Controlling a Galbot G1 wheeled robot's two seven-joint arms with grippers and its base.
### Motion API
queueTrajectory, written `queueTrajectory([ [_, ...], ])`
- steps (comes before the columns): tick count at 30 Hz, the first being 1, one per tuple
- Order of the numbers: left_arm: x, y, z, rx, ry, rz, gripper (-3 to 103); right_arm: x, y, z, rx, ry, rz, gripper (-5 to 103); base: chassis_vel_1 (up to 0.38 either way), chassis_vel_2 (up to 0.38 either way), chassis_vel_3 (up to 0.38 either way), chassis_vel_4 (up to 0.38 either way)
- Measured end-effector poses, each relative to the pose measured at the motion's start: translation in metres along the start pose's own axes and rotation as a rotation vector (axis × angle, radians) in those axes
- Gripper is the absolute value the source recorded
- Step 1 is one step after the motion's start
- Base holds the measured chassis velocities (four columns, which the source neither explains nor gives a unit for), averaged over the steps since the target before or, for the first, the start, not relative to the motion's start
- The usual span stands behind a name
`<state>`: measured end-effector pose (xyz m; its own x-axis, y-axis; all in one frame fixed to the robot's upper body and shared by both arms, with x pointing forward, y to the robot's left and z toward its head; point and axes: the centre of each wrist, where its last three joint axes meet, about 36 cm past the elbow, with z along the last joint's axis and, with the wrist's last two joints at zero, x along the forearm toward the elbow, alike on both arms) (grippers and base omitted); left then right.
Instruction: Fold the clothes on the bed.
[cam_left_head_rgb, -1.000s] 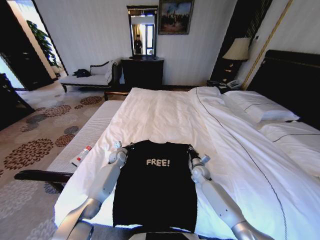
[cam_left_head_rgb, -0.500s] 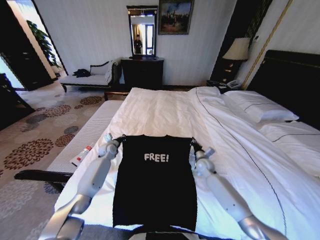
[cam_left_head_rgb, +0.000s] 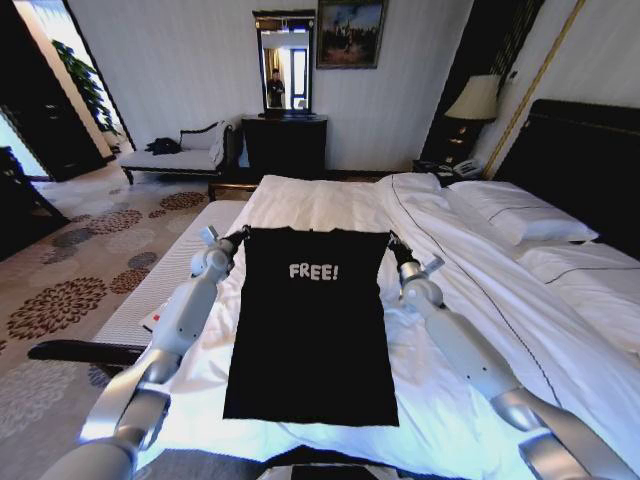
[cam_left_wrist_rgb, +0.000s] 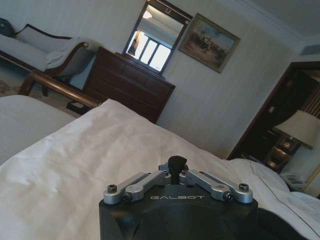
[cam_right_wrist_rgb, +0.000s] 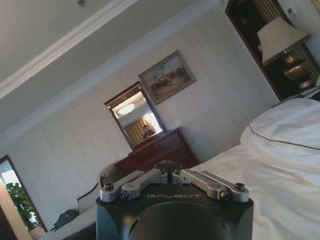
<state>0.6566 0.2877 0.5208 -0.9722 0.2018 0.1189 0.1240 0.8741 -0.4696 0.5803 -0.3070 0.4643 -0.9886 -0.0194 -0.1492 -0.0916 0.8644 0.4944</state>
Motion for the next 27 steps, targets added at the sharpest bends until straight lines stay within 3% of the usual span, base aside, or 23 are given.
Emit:
queueTrajectory([
  [8,0.049,0.010,0.027,-0.002,0.012,0.014,2,0.041,-0.004,0.014,0.037,0.046,0.017,0,0.000,0.000,0.000,0.000],
  [15,0.119,0.020,0.058,-0.022,0.071,-0.023,2,0.102,0.000,0.029,0.049,0.126,0.032,0,0.000,0.000,0.000,0.000],
  [21,0.158,0.020,0.076,-0.030,0.107,-0.053,2,0.133,0.004,0.031,0.060,0.153,0.056,0,0.000,0.000,0.000,0.000],
  [27,0.213,0.010,0.085,-0.080,0.158,-0.065,2,0.183,0.007,0.037,0.093,0.201,0.071,0,0.000,0.000,0.000,0.000],
])
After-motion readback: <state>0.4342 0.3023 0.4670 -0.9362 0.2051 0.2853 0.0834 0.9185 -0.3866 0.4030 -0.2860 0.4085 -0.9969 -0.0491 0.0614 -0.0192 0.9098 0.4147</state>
